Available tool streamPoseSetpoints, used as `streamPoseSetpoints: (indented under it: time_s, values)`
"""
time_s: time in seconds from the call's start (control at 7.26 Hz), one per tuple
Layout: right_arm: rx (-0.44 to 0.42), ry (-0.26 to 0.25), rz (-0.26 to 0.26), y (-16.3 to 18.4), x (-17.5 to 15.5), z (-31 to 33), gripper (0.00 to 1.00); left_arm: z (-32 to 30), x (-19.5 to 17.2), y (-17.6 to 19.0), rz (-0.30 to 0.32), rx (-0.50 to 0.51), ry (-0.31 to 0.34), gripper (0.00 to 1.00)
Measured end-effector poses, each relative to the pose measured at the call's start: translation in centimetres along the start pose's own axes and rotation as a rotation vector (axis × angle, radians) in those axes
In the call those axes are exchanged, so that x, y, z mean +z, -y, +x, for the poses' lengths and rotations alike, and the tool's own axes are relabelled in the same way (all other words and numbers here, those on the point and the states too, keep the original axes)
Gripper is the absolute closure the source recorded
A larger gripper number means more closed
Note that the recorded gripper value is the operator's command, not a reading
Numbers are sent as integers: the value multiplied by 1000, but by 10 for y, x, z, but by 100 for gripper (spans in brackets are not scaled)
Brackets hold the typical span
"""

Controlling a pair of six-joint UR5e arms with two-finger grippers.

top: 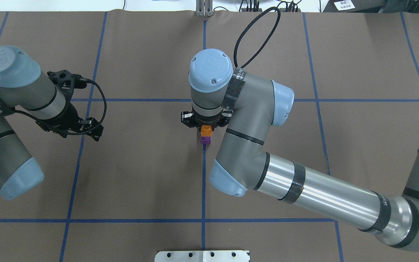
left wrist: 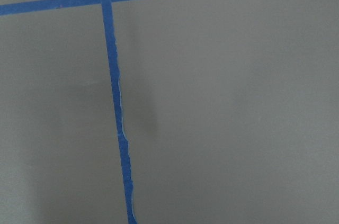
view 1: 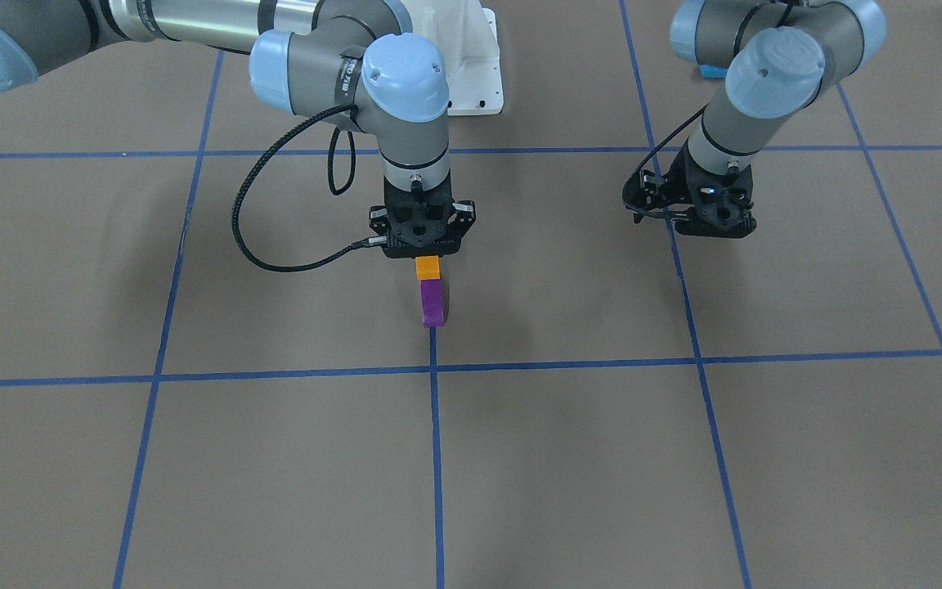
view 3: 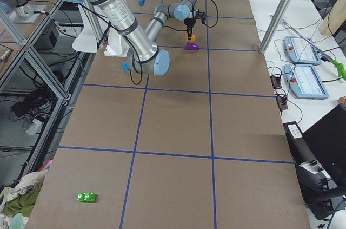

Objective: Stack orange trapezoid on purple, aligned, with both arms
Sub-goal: 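Lower the orange block onto the purple block, aligning their edges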

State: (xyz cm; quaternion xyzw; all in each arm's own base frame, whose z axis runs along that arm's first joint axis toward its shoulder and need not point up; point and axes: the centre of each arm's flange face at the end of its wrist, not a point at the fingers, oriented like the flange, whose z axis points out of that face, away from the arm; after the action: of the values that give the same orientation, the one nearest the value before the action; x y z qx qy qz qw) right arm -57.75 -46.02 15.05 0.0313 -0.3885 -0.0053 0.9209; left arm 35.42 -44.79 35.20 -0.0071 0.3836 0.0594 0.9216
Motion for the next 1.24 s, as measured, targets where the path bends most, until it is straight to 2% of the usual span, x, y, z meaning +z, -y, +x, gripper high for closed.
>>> streamPoseSetpoints:
  time_s: [0.41,0.69,1.24]
  values:
    - [-46,-12,4,-3,14,-2,100,0,2,0,-2,-2,3,0]
    - [-68,13,14,-3,26,-6,100,0,3,0,-2,-1,4,0]
    - [-68,22,21,0,24,-4,100,0,3,0,-2,-2,5,0]
